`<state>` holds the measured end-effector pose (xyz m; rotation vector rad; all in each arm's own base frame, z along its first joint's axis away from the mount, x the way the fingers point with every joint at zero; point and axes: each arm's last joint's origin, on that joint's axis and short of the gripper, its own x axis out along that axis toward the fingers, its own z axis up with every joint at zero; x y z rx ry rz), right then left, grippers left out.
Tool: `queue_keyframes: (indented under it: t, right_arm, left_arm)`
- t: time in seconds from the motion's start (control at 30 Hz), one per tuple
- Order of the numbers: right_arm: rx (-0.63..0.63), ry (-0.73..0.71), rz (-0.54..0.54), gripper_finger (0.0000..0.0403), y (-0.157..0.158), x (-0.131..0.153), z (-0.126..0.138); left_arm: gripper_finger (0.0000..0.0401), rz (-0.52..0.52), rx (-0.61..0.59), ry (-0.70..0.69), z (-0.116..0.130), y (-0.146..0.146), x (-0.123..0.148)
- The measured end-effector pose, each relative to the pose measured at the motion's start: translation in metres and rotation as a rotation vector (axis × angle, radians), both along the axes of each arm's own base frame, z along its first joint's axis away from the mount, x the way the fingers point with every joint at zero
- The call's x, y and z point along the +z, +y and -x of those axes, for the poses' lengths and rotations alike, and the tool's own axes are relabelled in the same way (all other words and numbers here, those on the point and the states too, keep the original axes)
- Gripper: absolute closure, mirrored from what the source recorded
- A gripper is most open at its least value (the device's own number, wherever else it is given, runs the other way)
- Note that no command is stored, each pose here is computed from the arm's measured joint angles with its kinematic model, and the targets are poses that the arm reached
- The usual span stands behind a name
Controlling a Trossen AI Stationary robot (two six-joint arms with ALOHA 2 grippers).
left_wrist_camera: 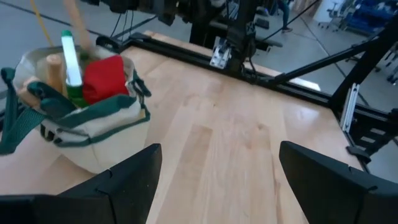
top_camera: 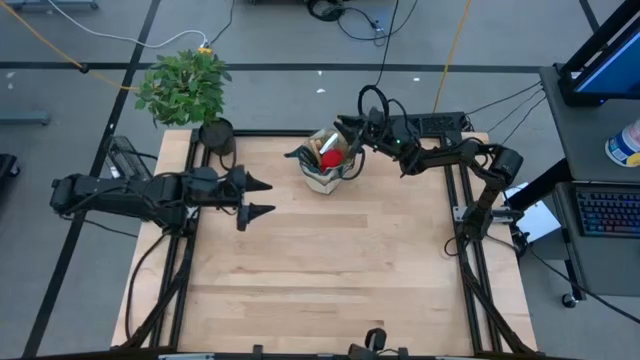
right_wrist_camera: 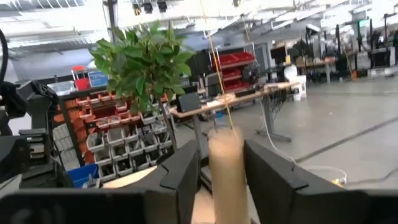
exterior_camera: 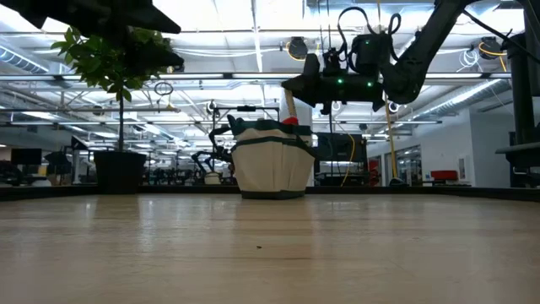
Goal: Pick & Place Garden tools in Gardening bag
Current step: Put the hand trowel into the gardening tool bag, then return to Home Position
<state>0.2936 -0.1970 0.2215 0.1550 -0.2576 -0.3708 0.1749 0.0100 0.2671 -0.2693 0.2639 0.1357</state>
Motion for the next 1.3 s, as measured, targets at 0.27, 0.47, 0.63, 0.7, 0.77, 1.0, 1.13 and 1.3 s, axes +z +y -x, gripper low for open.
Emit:
queue_keyframes:
  t: [0.27,0.47,0.63,0.7,0.77,1.0,1.13,1.3]
  right_arm:
    - [0.01,-0.001,-0.033,0.0264,0.0,-0.001,0.0]
    - [0.016,-0.039,-0.002,0.0262,0.005,0.015,0.004]
    - [0.075,-0.088,0.055,0.0262,0.016,0.047,0.015]
    - [0.139,-0.062,0.065,0.0262,0.022,0.058,0.022]
    - [0.191,-0.015,0.056,0.0262,0.027,0.067,0.029]
    - [0.265,0.196,0.054,0.0282,0.049,0.088,0.061]
    - [0.264,0.269,0.065,0.0323,0.063,0.098,0.081]
    - [0.264,0.31,0.078,0.039,0.08,0.111,0.105]
  left_arm:
    - [0.0068,0.0,0.003,0.012,0.001,0.0,-0.001]
    - [0.0068,0.001,0.003,0.015,0.001,0.0,-0.001]
    - [0.0068,0.001,0.003,0.02,0.001,0.0,-0.002]
    - [0.0068,0.006,0.004,0.035,0.002,0.0,-0.003]
    - [0.0068,0.028,0.01,0.053,0.002,0.0,-0.005]
    - [0.0068,-0.008,-0.059,0.054,0.005,-0.003,-0.004]
    - [0.0068,-0.041,-0.075,0.021,0.012,-0.003,0.001]
    - [0.0068,-0.059,-0.084,-0.021,0.027,-0.005,-0.004]
